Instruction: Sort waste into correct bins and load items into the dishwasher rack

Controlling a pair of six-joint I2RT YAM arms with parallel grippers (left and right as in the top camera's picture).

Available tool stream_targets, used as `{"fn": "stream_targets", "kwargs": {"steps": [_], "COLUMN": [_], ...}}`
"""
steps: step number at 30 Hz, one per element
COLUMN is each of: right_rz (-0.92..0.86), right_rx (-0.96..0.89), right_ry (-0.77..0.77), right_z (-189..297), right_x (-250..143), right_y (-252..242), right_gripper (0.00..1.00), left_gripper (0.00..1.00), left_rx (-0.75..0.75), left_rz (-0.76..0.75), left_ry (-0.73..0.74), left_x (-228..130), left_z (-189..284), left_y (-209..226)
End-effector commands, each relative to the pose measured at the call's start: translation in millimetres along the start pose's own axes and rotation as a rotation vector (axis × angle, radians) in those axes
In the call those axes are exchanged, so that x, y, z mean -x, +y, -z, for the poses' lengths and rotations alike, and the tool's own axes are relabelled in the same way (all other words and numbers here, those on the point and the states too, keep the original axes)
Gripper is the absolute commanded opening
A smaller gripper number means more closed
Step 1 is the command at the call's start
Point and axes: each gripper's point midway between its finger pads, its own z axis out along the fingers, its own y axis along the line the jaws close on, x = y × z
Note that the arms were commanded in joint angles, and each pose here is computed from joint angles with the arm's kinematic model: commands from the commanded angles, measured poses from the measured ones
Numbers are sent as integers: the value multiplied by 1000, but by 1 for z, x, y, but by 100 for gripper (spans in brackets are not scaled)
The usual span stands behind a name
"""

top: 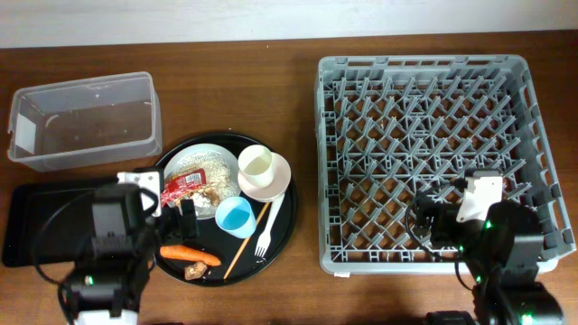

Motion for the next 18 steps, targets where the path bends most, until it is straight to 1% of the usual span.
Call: {"fn": "stream_targets", "kwargs": {"steps": [1, 4, 8, 10, 12, 18], "right_rz": [-13, -22, -23, -23, -24, -27], "right_rx": [46, 121, 103, 89, 88, 86], "right_ry": [100, 161, 191, 209, 221, 262], "right_z": [2, -3, -9, -10, -13, -21], "right_x": [7, 2, -3, -6, -8, -13], "right_y": [9, 22, 19, 17, 16, 16], "right_gripper": [99, 99, 99, 99, 99, 99], "left_gripper": [99, 99, 99, 99, 99, 98], "left_rx": [-5, -3, -2, 1, 3, 18], "left_rz": [-15, -15, -7, -6, -5, 6], "left_ry": [41, 69, 86, 126, 177, 393], "left_x": [11, 9, 11, 7, 1, -32], "left_z": [2, -6, -17, -27, -39, -88], "left_y": [-3, -2, -3, -2, -2, 1]}}
